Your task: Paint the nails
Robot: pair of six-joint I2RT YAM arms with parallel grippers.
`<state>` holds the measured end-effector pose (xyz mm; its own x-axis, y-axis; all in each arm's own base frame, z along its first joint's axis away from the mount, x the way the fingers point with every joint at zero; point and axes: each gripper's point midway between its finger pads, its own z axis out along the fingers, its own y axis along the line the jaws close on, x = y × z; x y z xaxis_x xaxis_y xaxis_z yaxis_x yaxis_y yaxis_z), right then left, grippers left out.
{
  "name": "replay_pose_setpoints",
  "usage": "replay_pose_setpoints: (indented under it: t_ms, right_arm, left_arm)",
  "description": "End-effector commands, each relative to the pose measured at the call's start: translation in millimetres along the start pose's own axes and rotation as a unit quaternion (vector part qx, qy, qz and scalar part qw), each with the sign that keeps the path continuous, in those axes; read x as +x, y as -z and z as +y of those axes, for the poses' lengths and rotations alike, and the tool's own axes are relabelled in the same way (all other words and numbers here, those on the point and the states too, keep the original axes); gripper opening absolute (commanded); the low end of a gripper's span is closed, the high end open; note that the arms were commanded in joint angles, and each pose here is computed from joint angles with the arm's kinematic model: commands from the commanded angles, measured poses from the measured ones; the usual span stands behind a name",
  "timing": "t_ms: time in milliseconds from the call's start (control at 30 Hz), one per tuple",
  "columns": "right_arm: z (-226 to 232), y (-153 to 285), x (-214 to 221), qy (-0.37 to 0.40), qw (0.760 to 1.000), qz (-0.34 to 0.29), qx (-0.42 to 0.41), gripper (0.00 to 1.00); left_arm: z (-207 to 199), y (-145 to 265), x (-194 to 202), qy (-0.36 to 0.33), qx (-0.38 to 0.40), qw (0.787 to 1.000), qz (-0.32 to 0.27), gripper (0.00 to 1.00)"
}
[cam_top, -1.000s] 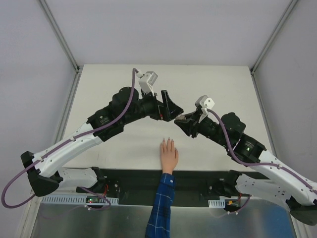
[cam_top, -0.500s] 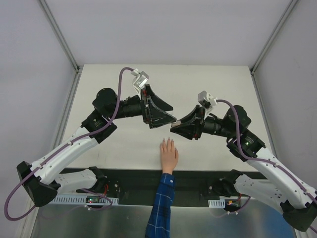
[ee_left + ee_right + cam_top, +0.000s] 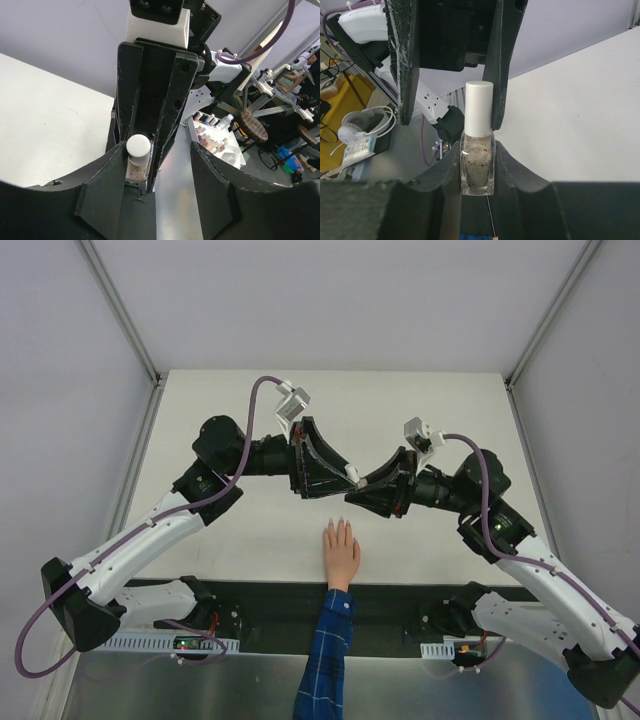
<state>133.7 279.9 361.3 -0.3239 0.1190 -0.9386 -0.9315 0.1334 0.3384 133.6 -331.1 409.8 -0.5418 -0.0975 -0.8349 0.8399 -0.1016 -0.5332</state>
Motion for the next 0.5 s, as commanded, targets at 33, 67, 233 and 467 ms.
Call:
replay_pose_setpoints:
  t_ms: [33,67,233,467]
  right_arm:
    - [3.3,-1.9,-13.1,0.020,0.999,-0.023,-0.012,0.00]
    - [0.8,-1.8,-11.1,0.021,1.000,-0.020,-0.007,0.00]
    - [-21.5,-1.2,-6.9,0.046,0.997,-0.014,0.058,0.00]
    - [-80.7,29.0,-20.1,0.182,0.885,-0.043,0.427,0.00]
  left_arm:
    - [-10.7,-1.9,-17.0,-0.025,0.013,1.000,-0.010,0.29]
    - [-6.4,-2.6,-16.8,-0.017,0.001,1.000,-0.008,0.17]
    - [29.7,-3.1,-23.8,0.023,-0.112,0.993,-0.027,0.00]
    - [78.8,11.8,-31.3,-0.018,-0.449,0.887,-0.103,0.00]
